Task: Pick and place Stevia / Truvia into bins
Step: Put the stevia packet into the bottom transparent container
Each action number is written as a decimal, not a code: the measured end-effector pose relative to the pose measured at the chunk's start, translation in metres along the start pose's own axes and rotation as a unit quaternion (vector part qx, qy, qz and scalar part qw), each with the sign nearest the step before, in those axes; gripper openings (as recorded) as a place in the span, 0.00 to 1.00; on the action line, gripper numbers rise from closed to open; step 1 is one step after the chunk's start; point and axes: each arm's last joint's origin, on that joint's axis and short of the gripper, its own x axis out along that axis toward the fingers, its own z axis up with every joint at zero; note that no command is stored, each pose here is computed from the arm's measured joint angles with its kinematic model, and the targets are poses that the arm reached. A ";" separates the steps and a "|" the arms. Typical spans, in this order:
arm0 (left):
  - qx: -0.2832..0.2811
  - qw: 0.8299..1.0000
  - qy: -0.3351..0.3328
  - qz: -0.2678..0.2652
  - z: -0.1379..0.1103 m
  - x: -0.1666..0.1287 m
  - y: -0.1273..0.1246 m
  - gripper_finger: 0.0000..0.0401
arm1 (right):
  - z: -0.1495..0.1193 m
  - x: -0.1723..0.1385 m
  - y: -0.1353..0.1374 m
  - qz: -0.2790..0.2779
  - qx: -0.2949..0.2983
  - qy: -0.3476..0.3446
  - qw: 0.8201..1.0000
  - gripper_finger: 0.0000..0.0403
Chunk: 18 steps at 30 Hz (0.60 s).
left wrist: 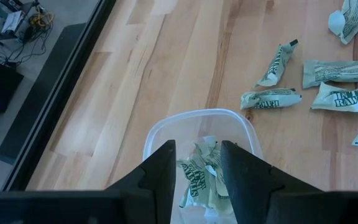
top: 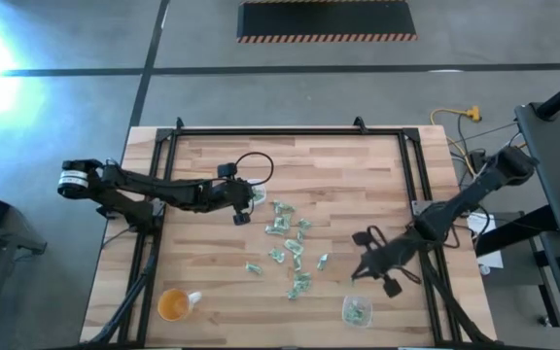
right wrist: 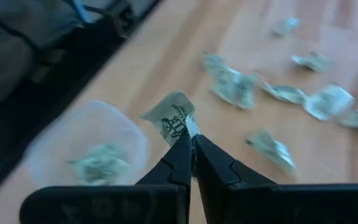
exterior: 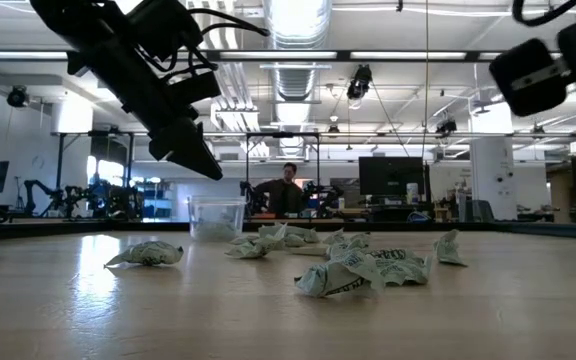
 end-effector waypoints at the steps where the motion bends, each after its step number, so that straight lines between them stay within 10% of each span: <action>1: 0.000 1.000 0.000 0.000 0.000 0.000 0.000 0.28 | 0.000 0.000 0.004 0.008 -0.002 -0.004 1.000 0.02; 18: -0.011 1.000 0.001 0.000 0.000 0.000 0.000 0.28 | -0.006 0.030 0.041 0.081 -0.018 -0.018 0.996 0.02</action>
